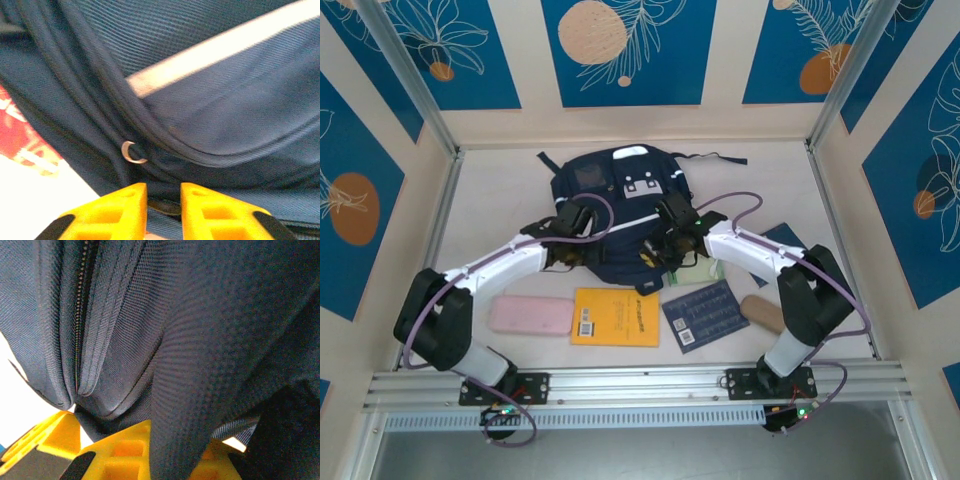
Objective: Pack the student bag
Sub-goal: Unzip the student bag at the top-center of the table.
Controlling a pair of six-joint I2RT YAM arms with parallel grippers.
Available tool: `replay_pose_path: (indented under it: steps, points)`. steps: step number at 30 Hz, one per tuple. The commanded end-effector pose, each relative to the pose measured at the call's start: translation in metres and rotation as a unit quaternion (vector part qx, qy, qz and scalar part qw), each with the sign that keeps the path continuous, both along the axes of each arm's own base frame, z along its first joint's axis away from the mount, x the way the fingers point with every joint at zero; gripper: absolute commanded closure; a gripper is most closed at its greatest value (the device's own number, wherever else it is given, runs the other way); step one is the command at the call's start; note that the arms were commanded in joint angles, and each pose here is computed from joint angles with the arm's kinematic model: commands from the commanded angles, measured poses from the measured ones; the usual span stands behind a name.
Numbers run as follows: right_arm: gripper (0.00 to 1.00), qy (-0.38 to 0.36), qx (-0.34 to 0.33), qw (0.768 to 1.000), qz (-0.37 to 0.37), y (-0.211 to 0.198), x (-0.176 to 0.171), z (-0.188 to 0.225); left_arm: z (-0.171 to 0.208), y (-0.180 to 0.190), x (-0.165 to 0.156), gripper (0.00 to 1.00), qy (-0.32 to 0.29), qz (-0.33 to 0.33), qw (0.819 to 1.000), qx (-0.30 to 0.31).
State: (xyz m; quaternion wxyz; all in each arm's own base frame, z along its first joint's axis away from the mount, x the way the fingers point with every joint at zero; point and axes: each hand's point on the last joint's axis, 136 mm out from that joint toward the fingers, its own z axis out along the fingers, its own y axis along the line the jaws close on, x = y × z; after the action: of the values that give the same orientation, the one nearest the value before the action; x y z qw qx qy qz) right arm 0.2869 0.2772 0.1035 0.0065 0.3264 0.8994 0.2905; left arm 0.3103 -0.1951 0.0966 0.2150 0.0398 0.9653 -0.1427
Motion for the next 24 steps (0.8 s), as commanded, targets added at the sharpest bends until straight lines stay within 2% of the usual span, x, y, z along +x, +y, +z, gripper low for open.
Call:
replay_pose_path:
  steps: [1,4,14,15,17,18,20,24]
  points:
    - [1.00,-0.034,0.042,0.998,0.018,0.004,0.003,0.026,-0.005,0.026,0.004,0.87,0.000,0.035,0.999,0.025]
    - [1.00,-0.038,0.047,0.998,0.018,0.000,0.005,0.027,-0.007,0.029,0.006,1.00,0.005,0.044,0.999,0.016]
    - [1.00,-0.061,0.060,0.996,0.032,-0.004,0.007,0.037,-0.008,0.031,0.000,1.00,0.018,0.060,0.998,-0.003]
    - [1.00,-0.063,0.064,0.995,0.033,-0.003,0.007,0.039,-0.009,0.029,-0.002,0.95,0.023,0.061,0.998,-0.015]
    - [1.00,-0.066,0.070,0.995,0.037,-0.001,0.007,0.041,-0.013,0.025,-0.007,0.72,0.035,0.068,0.996,-0.039]
    - [1.00,-0.066,0.075,0.994,0.038,0.000,0.007,0.042,-0.015,0.023,-0.007,0.66,0.038,0.072,0.995,-0.053]
    - [1.00,-0.066,0.081,0.994,0.041,0.002,0.007,0.042,-0.019,0.021,-0.009,0.61,0.048,0.088,0.992,-0.075]
    - [1.00,-0.065,0.098,0.992,0.043,0.006,0.007,0.044,-0.028,0.013,-0.004,0.60,0.062,0.111,0.984,-0.128]
